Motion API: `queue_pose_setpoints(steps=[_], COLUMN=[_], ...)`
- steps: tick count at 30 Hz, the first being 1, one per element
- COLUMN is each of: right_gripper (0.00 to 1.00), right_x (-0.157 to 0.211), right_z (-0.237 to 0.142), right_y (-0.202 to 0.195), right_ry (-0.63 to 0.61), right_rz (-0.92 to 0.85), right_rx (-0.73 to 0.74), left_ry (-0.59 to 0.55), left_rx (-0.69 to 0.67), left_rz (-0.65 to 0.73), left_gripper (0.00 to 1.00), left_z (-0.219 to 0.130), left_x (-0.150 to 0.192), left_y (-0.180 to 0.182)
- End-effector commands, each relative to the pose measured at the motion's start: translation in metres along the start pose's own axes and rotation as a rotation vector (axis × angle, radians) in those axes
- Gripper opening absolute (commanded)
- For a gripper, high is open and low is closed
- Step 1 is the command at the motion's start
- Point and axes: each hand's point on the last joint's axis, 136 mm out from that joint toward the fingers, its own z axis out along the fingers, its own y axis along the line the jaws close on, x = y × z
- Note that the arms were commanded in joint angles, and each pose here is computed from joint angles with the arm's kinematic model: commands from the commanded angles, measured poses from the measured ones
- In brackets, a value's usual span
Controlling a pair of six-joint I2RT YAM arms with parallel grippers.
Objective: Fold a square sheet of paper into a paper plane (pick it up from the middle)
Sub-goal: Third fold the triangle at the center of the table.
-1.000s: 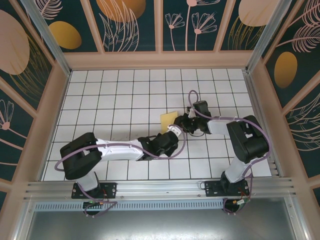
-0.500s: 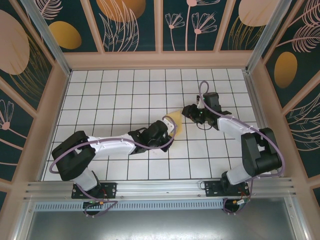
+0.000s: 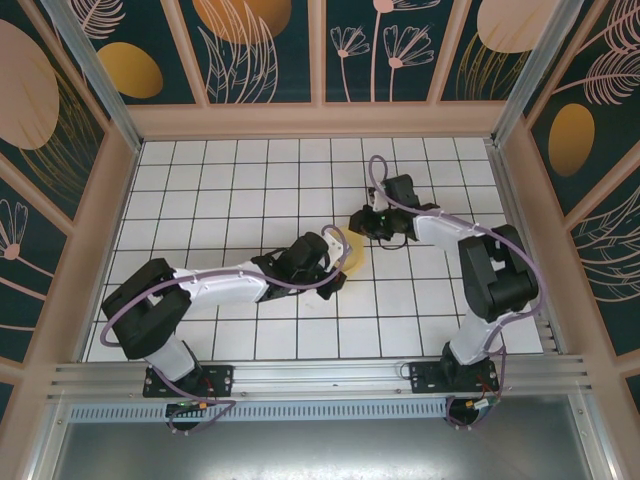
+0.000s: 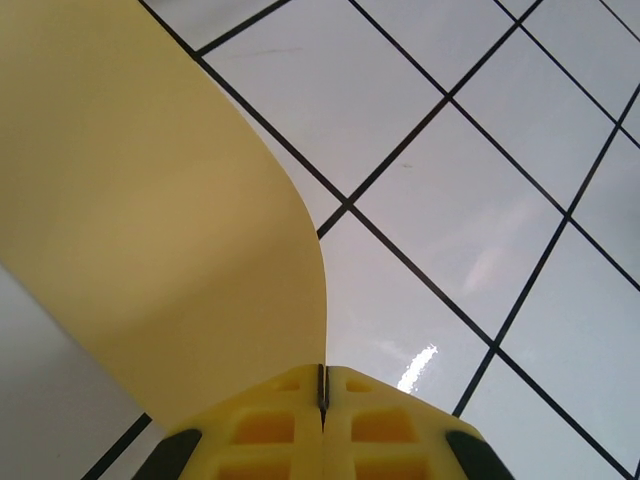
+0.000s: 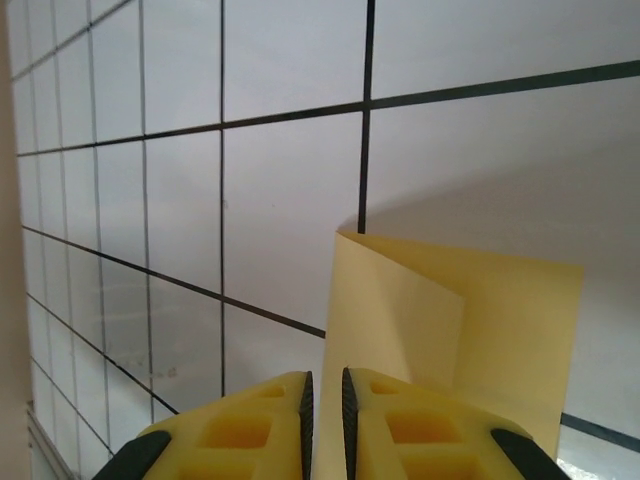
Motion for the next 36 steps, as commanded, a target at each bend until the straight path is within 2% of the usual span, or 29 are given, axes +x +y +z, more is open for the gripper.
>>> queue_pose_setpoints(steps=[1,12,21,36], right_gripper=[0.18,0.17,0.17,0.17], right_x=[0.001,0.011,0.013,0.015], right_z=[0.01,0.038,0.043,0.044], right_y=[-0.016,-0.04,-0.044,-0.042], right_ry=[0.038,0.113,0.117,0.119], right_rz=[-0.024,-0.057,-0.077,-0.082], right_rx=[0.08,0.181,0.215,0.213], left_ry=[0.03,0.07,0.107,0.138], left_rx=[0.031,0.076,0.065,-0.05], left_rz=[0.019,-0.008,-0.079,-0.108], left_gripper=[0.0,0.0,0.0,0.01], left_z=[0.003,0.009,0.015,0.028], left_x=[0.0,-0.003,0.001,0.012], left_y=[-0.003,0.004,0.03,0.06])
